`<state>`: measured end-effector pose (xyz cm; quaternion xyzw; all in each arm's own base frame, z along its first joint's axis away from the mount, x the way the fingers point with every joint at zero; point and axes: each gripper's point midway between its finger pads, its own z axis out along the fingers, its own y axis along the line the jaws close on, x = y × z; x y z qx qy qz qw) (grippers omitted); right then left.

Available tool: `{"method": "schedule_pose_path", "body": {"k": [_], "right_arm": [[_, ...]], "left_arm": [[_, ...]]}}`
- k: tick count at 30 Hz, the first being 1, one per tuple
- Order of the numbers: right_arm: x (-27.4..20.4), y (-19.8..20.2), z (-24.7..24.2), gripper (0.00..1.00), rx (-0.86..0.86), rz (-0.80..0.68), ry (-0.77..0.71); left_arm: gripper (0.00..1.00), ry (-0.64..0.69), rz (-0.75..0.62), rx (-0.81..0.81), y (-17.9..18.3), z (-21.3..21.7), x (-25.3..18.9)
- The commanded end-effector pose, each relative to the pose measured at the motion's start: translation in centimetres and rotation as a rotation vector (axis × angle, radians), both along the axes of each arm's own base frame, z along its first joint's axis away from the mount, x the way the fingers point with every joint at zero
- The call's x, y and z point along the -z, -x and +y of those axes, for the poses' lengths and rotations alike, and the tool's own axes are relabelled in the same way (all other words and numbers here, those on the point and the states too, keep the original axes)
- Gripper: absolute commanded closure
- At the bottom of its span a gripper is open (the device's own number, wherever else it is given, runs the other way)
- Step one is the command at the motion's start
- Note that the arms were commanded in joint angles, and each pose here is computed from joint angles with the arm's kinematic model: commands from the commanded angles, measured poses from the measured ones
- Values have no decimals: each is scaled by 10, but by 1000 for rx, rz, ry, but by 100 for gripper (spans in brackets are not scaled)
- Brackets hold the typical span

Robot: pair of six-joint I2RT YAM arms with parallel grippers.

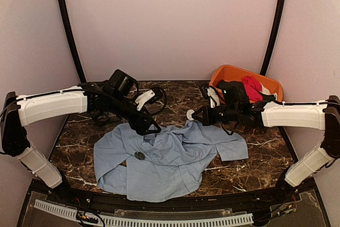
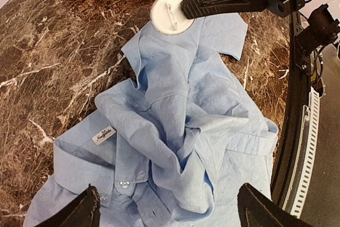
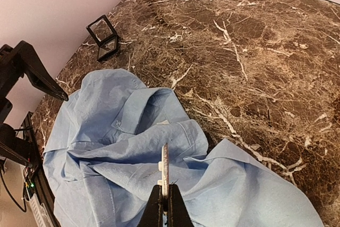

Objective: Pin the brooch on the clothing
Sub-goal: Pick up the clothing with brooches at the center of the board.

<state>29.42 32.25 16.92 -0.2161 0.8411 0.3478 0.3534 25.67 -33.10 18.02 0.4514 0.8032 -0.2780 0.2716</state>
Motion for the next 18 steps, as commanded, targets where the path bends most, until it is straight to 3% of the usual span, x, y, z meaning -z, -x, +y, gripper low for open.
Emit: {"method": "schedule_pose_path", "body": {"k": [1,9,18], "right_arm": [[-33,-2,1,100,-1,-58,-51],[-67,9,12,100,-37,-88,-98],[-73,38,41,100,-127,-60,-112]], "left_arm": [[13,-75,61,13,14,13,22],[25,-75,159,59,20,2,44],[51,-58,175,66,16,-7,44]]}}
